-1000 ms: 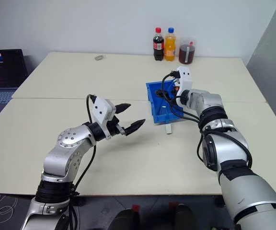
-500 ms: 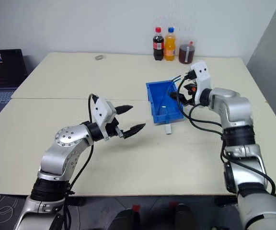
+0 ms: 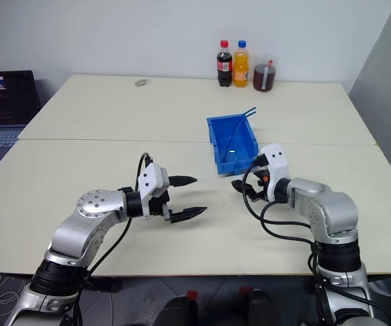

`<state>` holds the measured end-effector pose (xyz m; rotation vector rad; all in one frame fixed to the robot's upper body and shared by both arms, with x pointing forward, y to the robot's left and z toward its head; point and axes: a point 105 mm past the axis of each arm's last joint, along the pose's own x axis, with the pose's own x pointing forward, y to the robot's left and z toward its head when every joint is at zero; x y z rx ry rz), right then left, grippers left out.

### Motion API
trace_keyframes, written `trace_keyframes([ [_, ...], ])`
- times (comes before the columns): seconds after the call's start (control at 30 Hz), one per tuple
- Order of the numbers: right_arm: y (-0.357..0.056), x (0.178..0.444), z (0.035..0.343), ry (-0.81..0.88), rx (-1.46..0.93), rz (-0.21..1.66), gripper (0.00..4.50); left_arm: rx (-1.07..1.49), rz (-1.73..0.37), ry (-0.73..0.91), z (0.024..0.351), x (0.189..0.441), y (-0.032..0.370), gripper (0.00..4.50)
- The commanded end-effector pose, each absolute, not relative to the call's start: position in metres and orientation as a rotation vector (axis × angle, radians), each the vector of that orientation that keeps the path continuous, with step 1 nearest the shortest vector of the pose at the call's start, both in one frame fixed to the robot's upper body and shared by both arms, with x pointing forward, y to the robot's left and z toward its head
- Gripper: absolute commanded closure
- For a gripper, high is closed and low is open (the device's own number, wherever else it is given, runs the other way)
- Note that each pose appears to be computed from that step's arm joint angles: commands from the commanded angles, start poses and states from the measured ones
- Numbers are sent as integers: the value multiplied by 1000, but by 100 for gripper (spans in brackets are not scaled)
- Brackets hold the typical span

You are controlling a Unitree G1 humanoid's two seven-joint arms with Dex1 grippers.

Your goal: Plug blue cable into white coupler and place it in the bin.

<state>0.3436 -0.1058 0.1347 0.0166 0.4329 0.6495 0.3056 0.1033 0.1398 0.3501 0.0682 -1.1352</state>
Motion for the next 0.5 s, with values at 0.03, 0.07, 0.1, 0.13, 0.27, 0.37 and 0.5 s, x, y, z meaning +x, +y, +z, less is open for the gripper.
trace_keyframes([
  [0.03,-105,349,134,404,32,617,2,363,-1140,43,142,303,102,0],
  [0.07,-105,352,130,410,40,600,2,362,-1140,43,142,303,101,0],
  [0.1,-105,354,127,414,47,582,2,363,-1139,43,141,303,101,0],
  [0.13,-104,356,125,416,52,572,2,363,-1138,42,141,303,101,0],
  [0.27,-94,362,126,408,85,576,2,358,-1131,43,140,303,101,0],
  [0.37,-86,364,126,408,101,587,2,357,-1126,42,140,303,101,0],
  [0.5,-80,369,118,423,122,579,2,359,-1109,32,141,305,101,0],
])
